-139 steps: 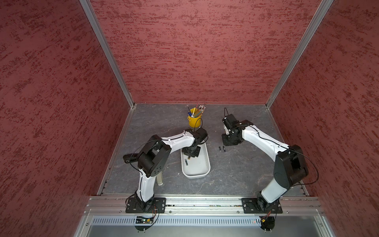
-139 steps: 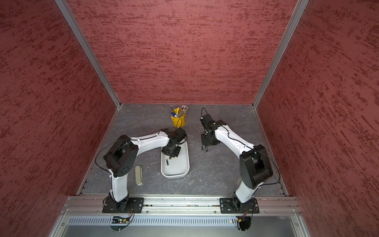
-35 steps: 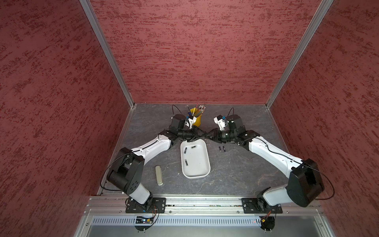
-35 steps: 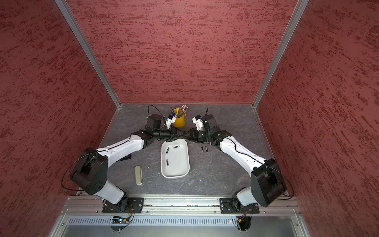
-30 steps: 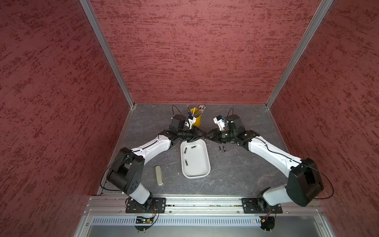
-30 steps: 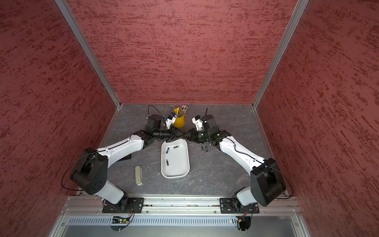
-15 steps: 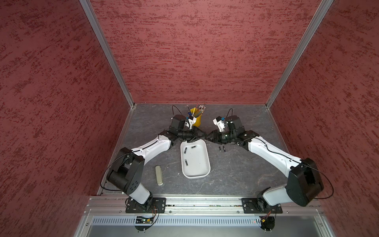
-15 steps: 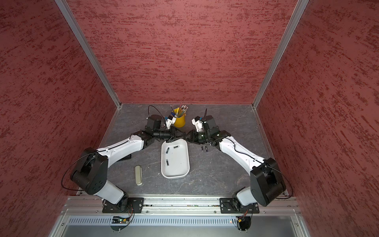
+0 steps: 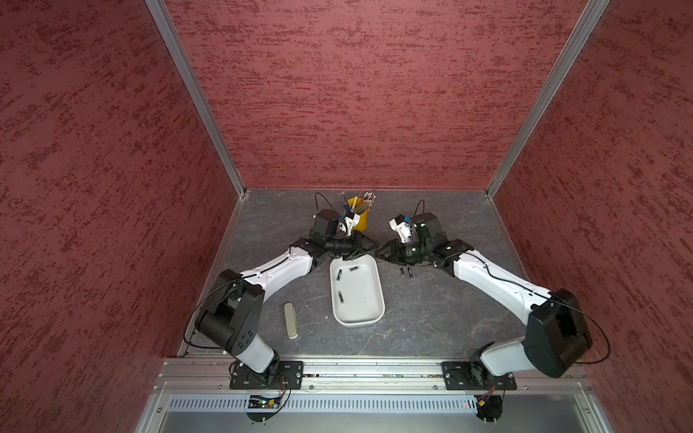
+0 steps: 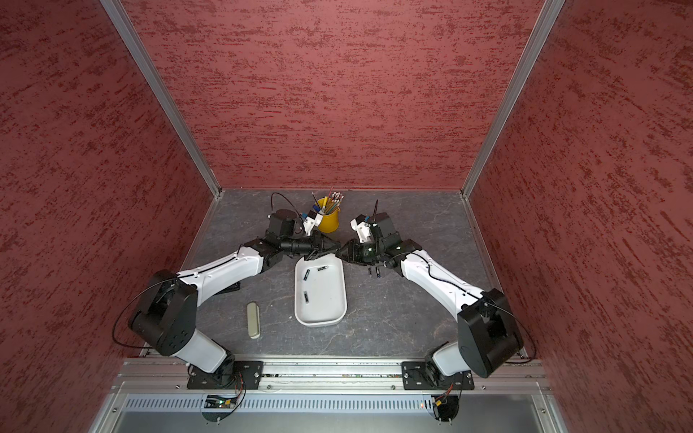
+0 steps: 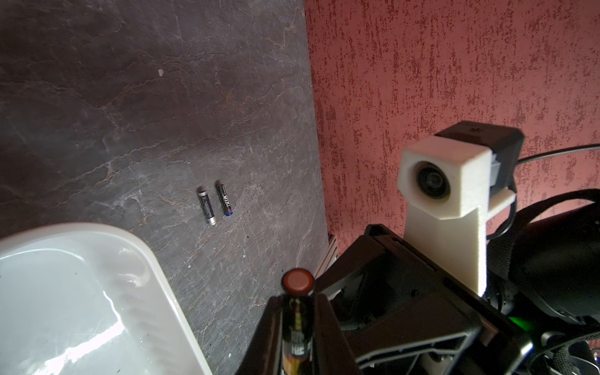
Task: Take the batteries out of the storage box
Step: Pick up the battery from the storage box.
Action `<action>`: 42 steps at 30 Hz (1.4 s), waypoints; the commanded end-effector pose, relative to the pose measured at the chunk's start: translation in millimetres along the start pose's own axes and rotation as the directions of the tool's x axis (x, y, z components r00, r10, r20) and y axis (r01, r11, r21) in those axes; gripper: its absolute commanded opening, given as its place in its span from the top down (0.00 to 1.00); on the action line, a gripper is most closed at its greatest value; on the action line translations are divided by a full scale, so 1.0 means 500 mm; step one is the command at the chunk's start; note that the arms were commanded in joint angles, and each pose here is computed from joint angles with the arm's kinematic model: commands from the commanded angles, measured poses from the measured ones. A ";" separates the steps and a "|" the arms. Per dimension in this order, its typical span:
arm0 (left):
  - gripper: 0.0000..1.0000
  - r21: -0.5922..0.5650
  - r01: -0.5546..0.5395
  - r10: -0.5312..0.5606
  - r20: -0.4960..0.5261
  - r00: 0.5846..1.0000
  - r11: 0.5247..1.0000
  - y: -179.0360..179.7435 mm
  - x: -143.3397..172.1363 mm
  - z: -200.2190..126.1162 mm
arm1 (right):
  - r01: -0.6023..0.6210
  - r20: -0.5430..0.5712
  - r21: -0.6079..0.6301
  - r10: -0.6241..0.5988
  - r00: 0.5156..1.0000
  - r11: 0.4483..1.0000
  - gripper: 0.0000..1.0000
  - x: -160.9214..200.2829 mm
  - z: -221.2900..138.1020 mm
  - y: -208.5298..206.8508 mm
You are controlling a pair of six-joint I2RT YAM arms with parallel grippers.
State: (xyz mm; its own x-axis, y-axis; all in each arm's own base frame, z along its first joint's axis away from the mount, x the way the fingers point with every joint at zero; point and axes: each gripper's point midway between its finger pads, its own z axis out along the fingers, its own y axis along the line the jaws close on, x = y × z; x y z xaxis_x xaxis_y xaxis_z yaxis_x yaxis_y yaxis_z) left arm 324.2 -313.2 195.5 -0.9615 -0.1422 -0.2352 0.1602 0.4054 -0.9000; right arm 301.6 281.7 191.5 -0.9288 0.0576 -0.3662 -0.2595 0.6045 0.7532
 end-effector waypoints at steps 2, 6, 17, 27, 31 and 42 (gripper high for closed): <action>0.82 0.027 -0.028 0.028 -0.001 1.000 0.999 -0.017 0.005 -0.005 | 0.018 0.041 -0.003 -0.018 0.999 1.000 0.69 -0.014 -0.005 0.010; 0.82 0.026 -0.030 0.030 -0.002 1.000 0.999 -0.015 0.007 -0.006 | 0.020 0.048 -0.010 -0.019 0.999 1.000 0.69 -0.021 -0.005 0.017; 0.79 0.047 -0.032 0.032 0.004 0.999 0.998 -0.025 0.002 -0.004 | 0.015 0.054 -0.010 -0.015 0.998 1.000 0.75 -0.027 -0.005 0.020; 0.77 0.055 -0.031 0.031 -0.006 0.999 0.998 -0.028 0.004 0.010 | 0.012 0.055 -0.010 -0.011 0.998 1.000 0.84 -0.026 -0.004 0.018; 0.60 0.054 -0.034 0.034 0.002 0.999 0.998 -0.027 0.003 0.007 | 0.008 0.053 0.000 -0.008 0.999 1.000 0.85 -0.025 -0.005 0.013; 0.31 0.053 -0.016 0.009 0.137 0.991 0.998 0.004 -0.052 -0.039 | 0.000 0.008 0.160 -0.001 1.000 0.987 0.85 0.010 -0.036 -0.062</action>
State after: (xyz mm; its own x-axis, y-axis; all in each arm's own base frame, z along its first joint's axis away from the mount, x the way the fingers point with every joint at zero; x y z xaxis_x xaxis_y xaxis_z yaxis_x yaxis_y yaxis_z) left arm 333.8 -307.0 201.2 -0.9458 -0.1923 -0.2616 0.1778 0.3676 -0.9128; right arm 304.4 269.5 180.0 -0.9311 0.0768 -0.3567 -0.2193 0.6634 0.7154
